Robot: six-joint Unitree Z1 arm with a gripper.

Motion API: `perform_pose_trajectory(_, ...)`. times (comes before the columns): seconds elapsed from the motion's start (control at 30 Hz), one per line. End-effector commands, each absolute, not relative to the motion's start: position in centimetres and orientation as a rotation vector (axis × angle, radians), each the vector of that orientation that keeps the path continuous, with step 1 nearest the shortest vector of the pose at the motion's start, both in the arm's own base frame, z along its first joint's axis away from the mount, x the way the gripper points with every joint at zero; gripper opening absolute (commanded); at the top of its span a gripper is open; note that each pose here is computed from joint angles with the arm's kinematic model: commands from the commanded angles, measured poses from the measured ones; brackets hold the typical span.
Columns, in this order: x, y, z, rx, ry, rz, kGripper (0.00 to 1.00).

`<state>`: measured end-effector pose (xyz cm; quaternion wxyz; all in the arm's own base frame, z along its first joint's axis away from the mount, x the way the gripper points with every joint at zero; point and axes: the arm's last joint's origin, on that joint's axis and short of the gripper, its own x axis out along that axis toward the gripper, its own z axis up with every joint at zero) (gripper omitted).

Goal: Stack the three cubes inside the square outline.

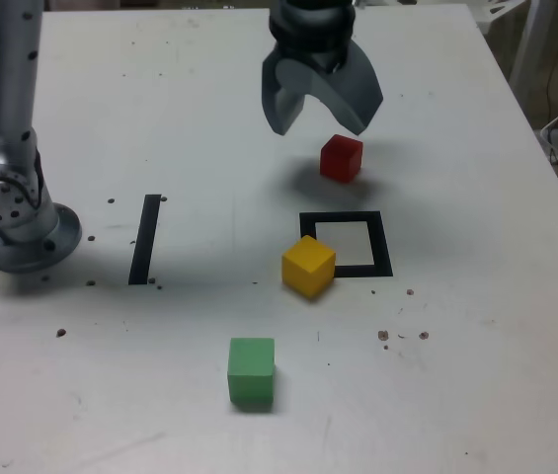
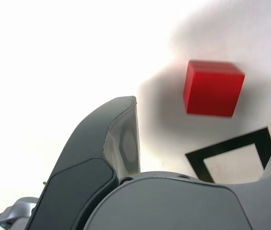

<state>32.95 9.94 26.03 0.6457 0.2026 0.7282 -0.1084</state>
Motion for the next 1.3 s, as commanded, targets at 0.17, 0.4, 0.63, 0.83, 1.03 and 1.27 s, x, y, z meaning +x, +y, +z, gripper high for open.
perform_pose_trajectory(0.17,34.8,10.4,24.3,0.461,1.673,-0.263,0.98)
perform_pose_trajectory(0.4,35.6,10.7,23.2,0.455,1.686,-0.275,0.95)
perform_pose_trajectory(0.63,36.3,10.7,22.1,0.445,1.697,-0.292,0.87)
perform_pose_trajectory(0.83,36.6,10.6,21.4,0.440,1.701,-0.293,0.66)
perform_pose_trajectory(1.03,36.7,10.2,21.3,0.449,1.701,-0.280,0.37)
perform_pose_trajectory(1.27,36.6,9.9,20.9,0.452,1.709,-0.280,0.30)
